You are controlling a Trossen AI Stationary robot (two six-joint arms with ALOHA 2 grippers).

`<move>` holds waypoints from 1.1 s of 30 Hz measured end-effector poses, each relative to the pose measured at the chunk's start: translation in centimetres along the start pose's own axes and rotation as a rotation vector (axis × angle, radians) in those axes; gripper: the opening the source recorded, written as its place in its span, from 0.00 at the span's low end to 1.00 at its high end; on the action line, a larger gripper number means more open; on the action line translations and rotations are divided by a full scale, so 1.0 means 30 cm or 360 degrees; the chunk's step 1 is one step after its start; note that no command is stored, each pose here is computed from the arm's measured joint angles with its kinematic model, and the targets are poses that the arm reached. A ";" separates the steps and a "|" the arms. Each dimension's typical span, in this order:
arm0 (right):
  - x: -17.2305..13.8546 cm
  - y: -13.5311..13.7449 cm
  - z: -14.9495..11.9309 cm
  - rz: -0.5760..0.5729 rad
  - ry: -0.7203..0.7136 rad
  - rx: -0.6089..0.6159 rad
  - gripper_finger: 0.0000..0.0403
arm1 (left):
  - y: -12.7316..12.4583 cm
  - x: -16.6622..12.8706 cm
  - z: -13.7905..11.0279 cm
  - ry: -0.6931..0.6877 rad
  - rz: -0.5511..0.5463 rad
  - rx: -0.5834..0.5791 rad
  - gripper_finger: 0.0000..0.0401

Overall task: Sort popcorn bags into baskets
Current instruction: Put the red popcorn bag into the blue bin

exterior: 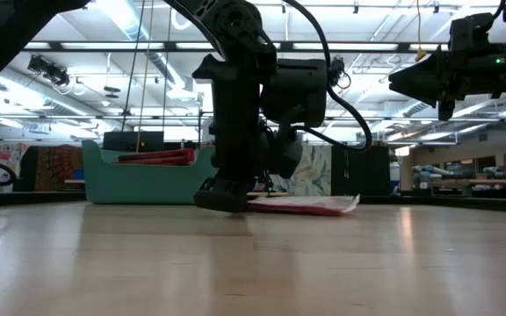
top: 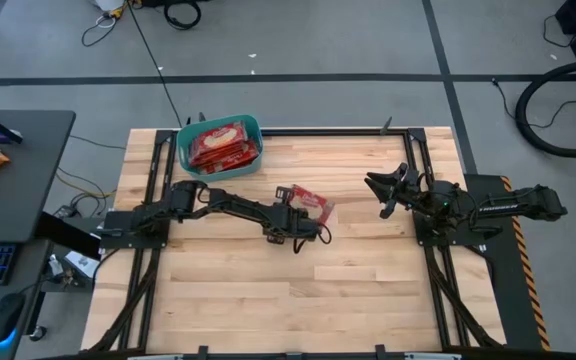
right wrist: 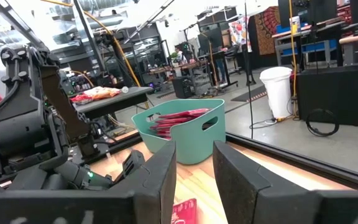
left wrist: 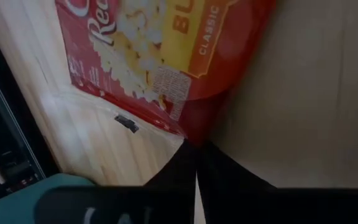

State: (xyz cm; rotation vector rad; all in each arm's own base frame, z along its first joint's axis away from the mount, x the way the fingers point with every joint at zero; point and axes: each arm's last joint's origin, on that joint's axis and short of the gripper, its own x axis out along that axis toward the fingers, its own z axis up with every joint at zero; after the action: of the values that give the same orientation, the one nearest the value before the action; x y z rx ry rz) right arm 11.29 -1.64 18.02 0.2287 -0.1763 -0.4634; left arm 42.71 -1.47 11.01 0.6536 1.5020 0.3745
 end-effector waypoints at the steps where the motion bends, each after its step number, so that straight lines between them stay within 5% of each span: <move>1: 0.000 0.000 0.000 0.0000 0.0000 0.0000 0.27 | 0.001 0.001 0.000 0.0000 0.0000 -0.0003 0.02; 18: 0.000 0.000 0.000 0.0000 0.0001 0.0000 0.27 | 0.197 -0.245 -0.086 -0.0159 0.0278 -0.0262 0.00; 33: 0.000 0.000 -0.001 -0.0001 0.0002 -0.0001 0.27 | 0.396 -0.384 -0.299 0.0030 0.0596 -0.0598 0.00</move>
State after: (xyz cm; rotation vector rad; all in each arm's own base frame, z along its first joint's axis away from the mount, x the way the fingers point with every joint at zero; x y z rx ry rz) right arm 11.31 -1.64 18.00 0.2285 -0.1748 -0.4640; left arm 35.17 2.25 27.84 0.6272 1.2759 0.9275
